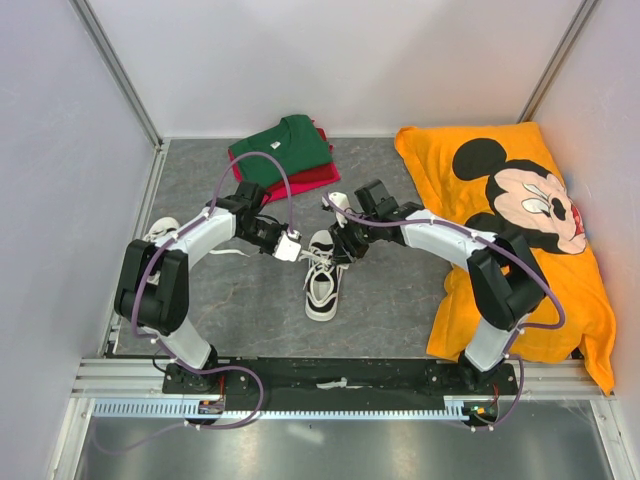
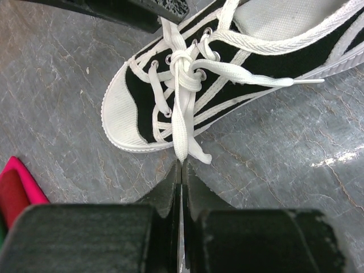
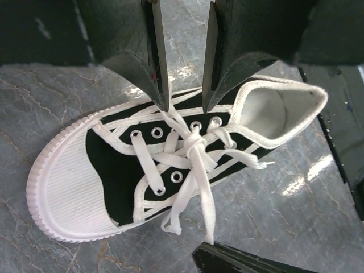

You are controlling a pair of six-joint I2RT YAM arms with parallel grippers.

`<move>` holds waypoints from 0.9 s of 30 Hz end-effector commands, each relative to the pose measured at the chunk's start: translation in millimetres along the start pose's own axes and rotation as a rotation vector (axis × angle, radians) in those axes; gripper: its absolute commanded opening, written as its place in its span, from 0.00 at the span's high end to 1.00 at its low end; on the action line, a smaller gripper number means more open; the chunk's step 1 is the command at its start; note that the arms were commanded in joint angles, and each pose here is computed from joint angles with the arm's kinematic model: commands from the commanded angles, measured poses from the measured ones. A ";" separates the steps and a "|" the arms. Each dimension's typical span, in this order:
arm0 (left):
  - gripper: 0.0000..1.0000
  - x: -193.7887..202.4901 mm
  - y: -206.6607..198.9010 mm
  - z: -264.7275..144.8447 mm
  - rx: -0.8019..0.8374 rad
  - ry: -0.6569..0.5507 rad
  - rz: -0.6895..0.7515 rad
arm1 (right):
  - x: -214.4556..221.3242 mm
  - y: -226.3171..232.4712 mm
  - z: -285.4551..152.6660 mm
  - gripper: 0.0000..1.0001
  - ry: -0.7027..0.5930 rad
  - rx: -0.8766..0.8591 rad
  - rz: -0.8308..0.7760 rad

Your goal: Tie the shoes

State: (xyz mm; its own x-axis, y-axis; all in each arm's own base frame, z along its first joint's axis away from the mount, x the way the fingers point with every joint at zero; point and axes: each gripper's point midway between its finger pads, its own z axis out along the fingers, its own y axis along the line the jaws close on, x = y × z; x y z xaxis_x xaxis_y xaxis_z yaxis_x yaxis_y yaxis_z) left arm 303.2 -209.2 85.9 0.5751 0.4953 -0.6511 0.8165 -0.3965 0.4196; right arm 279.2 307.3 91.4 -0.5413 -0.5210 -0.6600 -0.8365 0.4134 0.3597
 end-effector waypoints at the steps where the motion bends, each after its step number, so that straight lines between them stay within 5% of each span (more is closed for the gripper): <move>1: 0.98 -9.5 11.2 -1.7 -0.018 -0.042 -0.005 | -18.4 -10.0 4.5 0.63 -0.037 0.036 -0.084; 15: 0.99 -7.7 12.7 -0.9 -0.019 -0.045 -0.006 | 2.7 -12.7 20.5 0.67 0.018 0.034 -0.081; 18: 0.98 -7.6 12.4 -1.8 -0.020 -0.043 -0.004 | 5.0 -18.2 20.8 0.73 0.027 0.060 -0.074; 23: 0.98 -8.1 12.8 -2.1 -0.021 -0.044 0.000 | 1.7 -25.8 16.0 1.00 0.022 0.121 -0.079; 27: 0.99 -8.2 12.5 -2.5 -0.022 -0.045 -0.002 | -10.8 -17.4 4.4 1.00 -0.021 0.121 -0.081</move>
State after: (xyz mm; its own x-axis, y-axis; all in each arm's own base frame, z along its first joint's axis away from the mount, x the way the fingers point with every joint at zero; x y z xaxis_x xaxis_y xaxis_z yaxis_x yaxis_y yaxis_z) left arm 306.1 -210.3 84.1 0.5710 0.4948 -0.6550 0.8191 -0.3962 0.4148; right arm 292.1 305.0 64.7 -0.5109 -0.5721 -0.6417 -0.8490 0.4530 0.2721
